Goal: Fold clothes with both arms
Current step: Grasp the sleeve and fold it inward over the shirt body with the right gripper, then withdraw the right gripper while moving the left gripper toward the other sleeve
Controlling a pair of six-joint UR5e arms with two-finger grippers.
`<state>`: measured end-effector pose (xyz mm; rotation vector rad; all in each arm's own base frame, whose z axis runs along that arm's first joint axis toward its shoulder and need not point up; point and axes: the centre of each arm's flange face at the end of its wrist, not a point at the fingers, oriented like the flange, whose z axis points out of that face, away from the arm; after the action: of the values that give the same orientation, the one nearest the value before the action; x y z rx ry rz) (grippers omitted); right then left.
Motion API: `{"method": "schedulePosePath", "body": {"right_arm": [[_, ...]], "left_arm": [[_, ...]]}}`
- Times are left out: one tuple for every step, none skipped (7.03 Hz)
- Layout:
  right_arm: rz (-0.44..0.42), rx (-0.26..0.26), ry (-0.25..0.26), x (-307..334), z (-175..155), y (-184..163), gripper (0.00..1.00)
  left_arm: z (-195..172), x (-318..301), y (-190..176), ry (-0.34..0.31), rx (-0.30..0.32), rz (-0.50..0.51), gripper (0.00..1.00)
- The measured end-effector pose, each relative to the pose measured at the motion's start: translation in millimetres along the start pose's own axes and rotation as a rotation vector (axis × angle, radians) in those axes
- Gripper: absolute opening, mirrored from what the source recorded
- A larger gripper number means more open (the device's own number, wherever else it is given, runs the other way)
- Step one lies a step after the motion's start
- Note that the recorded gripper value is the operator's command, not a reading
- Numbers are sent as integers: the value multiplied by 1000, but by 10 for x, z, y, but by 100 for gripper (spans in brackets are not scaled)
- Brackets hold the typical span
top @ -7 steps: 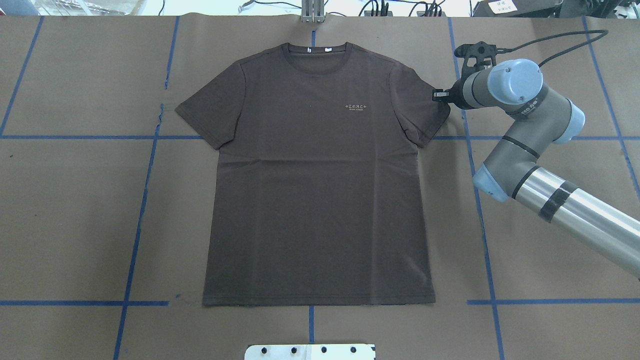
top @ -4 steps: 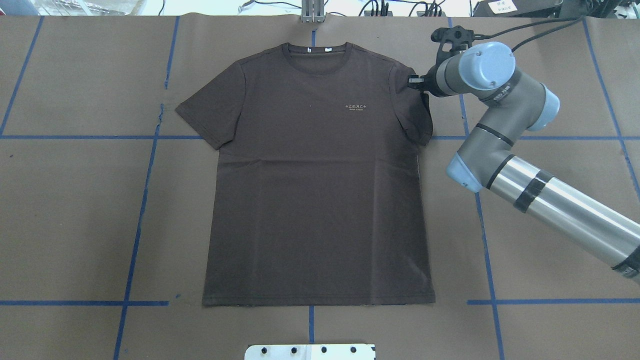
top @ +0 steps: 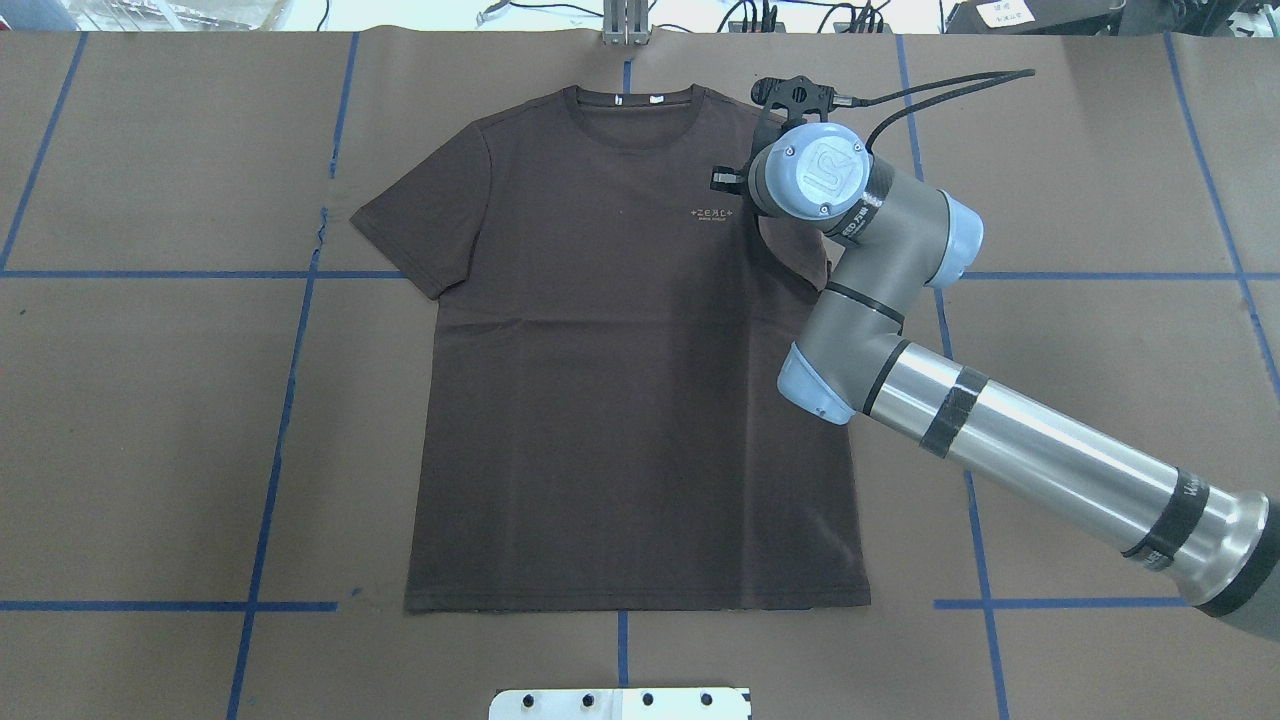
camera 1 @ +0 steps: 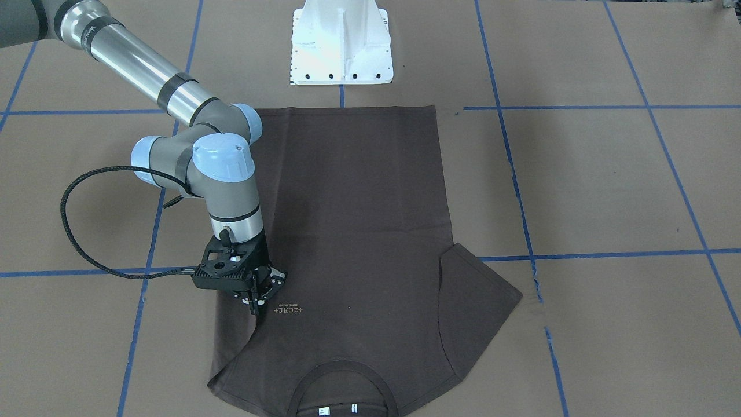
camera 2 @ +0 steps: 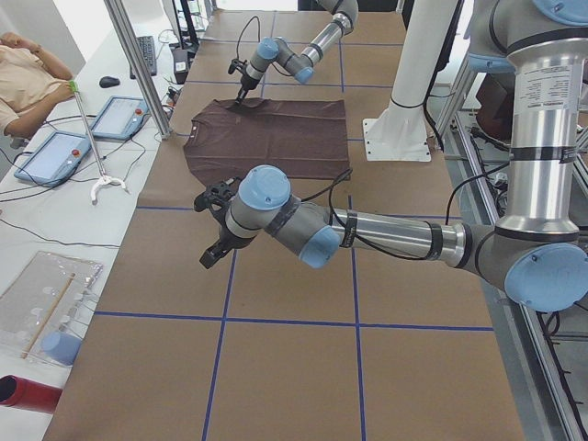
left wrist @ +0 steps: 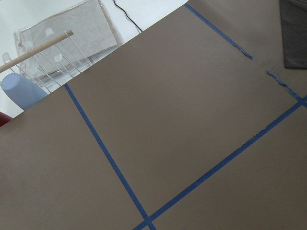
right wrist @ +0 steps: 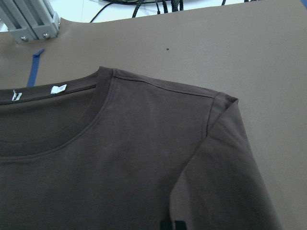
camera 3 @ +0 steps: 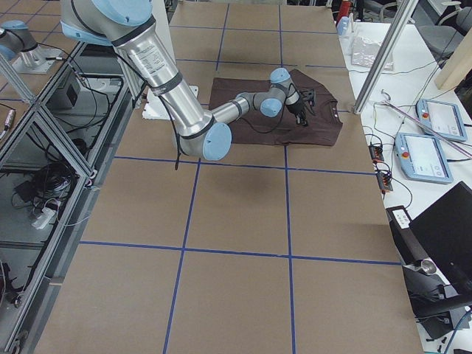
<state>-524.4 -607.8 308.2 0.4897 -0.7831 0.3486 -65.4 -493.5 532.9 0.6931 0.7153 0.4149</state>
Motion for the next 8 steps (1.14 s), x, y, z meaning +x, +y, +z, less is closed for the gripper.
{"method": "schedulePosePath", "body": {"right_arm": [[-8, 1, 0, -24, 6, 37, 100], [-23, -4, -2, -72, -18, 21, 100], [-49, -30, -2, -131, -79, -81, 100], [-80, -84, 1, -100, -187, -302, 100], [-120, -147, 3, 59, -404, -629, 100], [-166, -196, 3, 336, -679, -944, 100], [-220, -234, -12, 808, -976, -1229, 100], [-267, -262, -41, 1384, -1237, -1459, 100]], "left_arm": [[-4, 2, -3, 0, 1, 0, 100], [-10, 7, -15, -1, 3, 2, 100], [-17, 10, -42, -1, 6, 5, 100], [-37, 23, -98, -3, 17, 15, 100], [-62, 49, -150, -5, 39, 30, 100], [-24, 112, -196, 3, 58, 29, 100], [119, 268, -300, 35, 59, -1, 100], [295, 473, -486, 74, 54, -66, 100]]}}
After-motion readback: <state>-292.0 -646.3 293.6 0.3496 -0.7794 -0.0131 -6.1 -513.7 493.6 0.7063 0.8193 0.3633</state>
